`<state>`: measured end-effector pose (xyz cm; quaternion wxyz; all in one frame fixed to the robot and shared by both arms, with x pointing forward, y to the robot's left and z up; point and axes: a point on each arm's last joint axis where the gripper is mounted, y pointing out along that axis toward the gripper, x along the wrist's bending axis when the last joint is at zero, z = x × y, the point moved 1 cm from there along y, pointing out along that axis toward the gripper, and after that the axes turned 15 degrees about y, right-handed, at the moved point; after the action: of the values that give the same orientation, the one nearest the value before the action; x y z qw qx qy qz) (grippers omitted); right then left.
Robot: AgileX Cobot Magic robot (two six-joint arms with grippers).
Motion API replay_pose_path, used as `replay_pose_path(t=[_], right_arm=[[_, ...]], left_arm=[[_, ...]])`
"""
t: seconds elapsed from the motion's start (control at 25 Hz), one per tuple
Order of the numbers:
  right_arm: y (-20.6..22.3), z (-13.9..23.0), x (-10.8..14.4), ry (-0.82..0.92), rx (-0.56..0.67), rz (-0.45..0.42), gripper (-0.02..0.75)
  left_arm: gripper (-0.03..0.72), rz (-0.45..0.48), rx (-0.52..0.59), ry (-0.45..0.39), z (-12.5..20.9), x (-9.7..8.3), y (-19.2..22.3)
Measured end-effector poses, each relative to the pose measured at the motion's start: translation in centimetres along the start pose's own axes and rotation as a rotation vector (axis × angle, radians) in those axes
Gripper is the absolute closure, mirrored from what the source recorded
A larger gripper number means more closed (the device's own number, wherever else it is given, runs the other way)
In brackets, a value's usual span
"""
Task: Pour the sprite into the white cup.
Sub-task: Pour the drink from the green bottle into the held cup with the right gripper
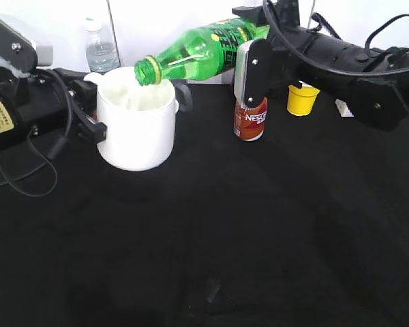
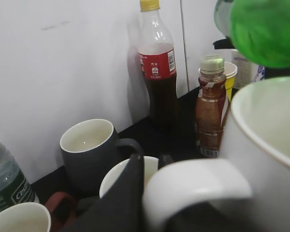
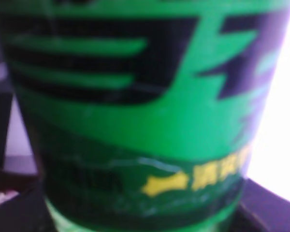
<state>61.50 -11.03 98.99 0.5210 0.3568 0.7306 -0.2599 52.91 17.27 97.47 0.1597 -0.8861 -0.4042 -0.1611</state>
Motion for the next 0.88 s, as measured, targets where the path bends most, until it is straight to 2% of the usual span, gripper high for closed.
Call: replay_pose_path(t=[0.88], right_arm=[[0.0, 0.1, -0.2, -0.116, 0.014, 0.018, 0.309]], left_arm=[[0.627, 0.020, 0.103, 0.007, 1.0, -0.2, -0.1]])
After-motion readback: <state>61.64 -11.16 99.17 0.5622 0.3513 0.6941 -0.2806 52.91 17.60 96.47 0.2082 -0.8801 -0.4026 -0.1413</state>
